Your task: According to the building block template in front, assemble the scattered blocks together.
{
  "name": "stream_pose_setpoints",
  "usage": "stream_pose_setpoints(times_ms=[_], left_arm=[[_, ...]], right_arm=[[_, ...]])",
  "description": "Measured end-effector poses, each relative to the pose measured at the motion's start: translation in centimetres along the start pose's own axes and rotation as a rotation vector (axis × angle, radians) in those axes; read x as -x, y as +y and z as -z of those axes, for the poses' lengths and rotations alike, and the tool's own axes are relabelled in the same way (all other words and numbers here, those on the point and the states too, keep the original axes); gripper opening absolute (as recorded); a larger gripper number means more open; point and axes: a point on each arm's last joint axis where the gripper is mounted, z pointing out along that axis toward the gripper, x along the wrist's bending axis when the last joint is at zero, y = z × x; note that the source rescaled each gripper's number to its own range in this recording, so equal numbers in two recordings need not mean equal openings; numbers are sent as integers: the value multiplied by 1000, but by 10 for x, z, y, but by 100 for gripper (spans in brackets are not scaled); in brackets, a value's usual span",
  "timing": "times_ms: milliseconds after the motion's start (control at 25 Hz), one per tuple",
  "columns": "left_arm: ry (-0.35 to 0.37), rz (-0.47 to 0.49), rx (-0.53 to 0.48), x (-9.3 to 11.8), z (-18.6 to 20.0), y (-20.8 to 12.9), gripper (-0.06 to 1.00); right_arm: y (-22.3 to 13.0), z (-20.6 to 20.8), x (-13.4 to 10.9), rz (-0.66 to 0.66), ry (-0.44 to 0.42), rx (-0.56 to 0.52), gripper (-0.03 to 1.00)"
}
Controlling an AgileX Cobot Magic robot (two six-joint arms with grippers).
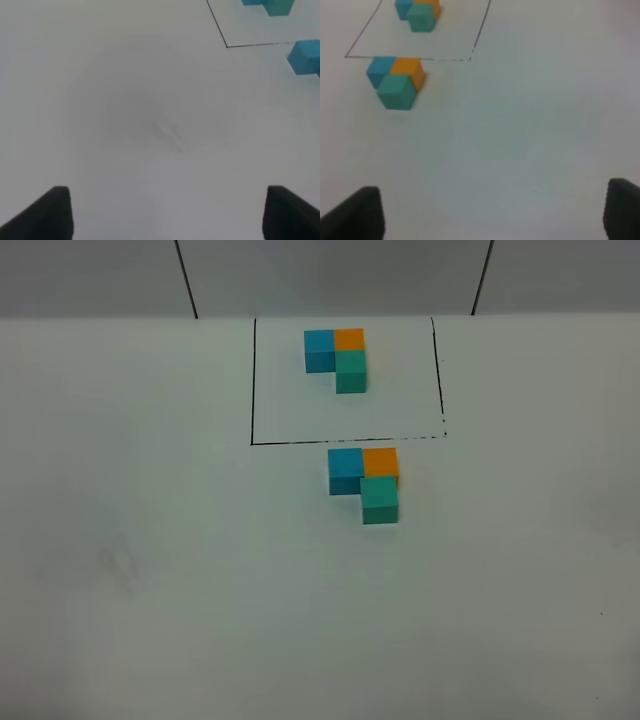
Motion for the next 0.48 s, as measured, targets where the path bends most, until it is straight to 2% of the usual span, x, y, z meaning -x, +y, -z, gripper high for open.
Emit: stream_pose_setpoints(times_ms=[160,480], left_arm=[[0,0,0,0,0,0,68],[0,0,0,0,0,0,68]], right_arm=[[0,0,1,-33,-61,7,86],[0,0,1,-35,-64,7,86]])
